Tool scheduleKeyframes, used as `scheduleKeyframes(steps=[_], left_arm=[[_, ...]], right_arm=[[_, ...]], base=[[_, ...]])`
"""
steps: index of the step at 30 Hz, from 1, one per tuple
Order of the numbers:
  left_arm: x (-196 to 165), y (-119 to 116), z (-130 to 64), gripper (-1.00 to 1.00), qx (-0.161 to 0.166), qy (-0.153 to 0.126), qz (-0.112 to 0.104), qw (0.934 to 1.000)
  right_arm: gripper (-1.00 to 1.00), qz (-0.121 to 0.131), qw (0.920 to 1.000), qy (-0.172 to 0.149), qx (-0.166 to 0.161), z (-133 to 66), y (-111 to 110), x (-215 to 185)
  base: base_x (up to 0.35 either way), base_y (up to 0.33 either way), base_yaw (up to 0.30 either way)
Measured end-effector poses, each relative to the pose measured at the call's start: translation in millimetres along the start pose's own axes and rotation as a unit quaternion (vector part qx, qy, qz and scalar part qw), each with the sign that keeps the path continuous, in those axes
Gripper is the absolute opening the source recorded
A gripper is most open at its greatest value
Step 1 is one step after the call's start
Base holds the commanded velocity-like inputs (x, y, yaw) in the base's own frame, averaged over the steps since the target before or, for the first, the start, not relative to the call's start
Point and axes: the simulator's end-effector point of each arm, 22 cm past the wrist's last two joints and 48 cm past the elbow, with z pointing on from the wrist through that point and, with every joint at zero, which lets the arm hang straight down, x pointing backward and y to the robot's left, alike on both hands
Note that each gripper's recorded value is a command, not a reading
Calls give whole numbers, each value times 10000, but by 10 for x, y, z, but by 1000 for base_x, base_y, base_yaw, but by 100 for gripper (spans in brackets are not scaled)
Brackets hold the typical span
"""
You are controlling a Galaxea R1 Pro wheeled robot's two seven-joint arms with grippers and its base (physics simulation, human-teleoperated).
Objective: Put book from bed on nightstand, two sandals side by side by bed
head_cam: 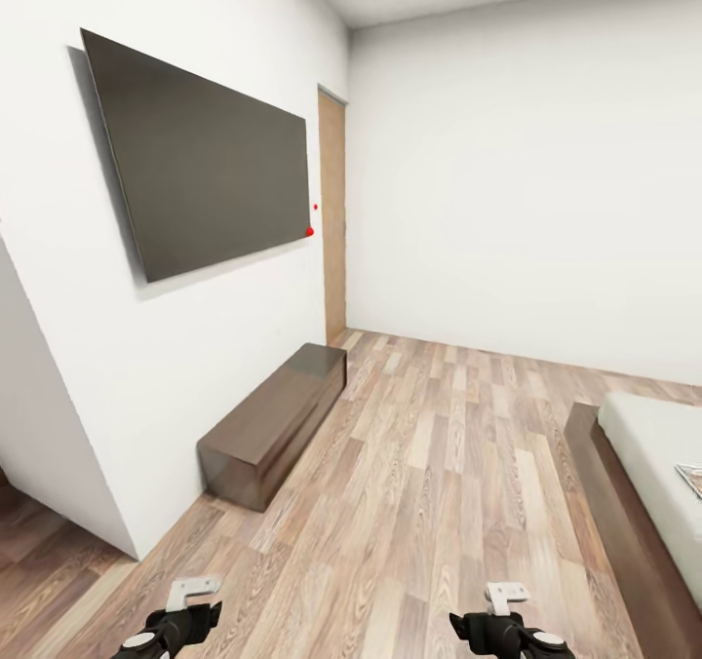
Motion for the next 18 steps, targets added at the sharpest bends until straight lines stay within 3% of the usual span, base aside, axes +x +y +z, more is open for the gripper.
scheduleKeyframes(steps=[18], left_arm=[[-62,-3,-24,100,5,-66,-5,10000]], right_arm=[[100,-11,10000,-67,-3,-25,7,-62]], base=[[1,1,-260]])
